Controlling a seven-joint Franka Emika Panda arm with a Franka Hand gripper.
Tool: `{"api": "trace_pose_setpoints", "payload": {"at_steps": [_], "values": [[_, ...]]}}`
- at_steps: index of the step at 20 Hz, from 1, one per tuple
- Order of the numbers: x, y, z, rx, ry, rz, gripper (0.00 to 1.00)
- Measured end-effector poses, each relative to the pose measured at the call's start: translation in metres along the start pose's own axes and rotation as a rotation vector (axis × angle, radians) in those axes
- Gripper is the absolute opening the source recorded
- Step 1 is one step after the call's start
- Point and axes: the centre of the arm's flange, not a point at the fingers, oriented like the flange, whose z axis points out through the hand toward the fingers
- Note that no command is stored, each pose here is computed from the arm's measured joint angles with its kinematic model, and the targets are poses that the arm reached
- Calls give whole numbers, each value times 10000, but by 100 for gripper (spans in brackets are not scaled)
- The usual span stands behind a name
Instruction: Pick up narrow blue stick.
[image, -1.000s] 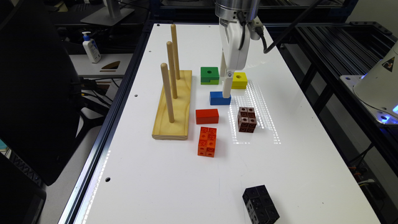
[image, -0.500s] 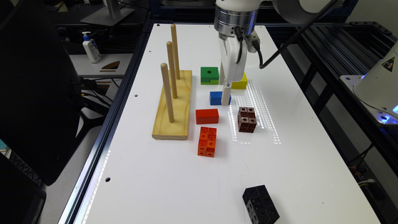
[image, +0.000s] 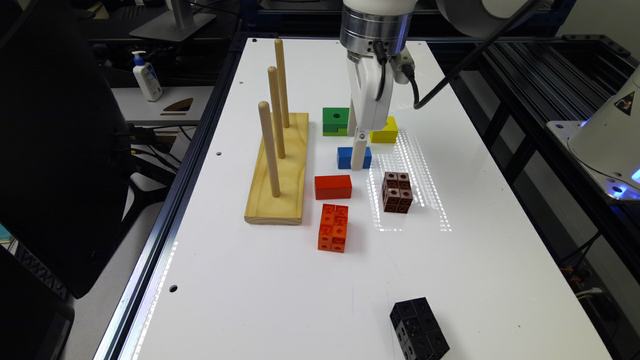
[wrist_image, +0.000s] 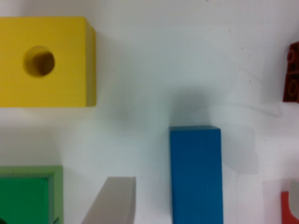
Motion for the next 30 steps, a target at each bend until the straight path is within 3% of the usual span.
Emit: {"api": "trace_pose_setpoints", "payload": {"at_steps": [4, 9, 22, 23, 30], "values": [[25, -28, 145, -47, -87, 10, 100], [74, -79, 323, -57, -154, 25, 100], [92, -93, 343, -55, -159, 33, 100], [94, -90, 344, -57, -159, 39, 0], [94, -90, 344, -57, -159, 38, 0]]}}
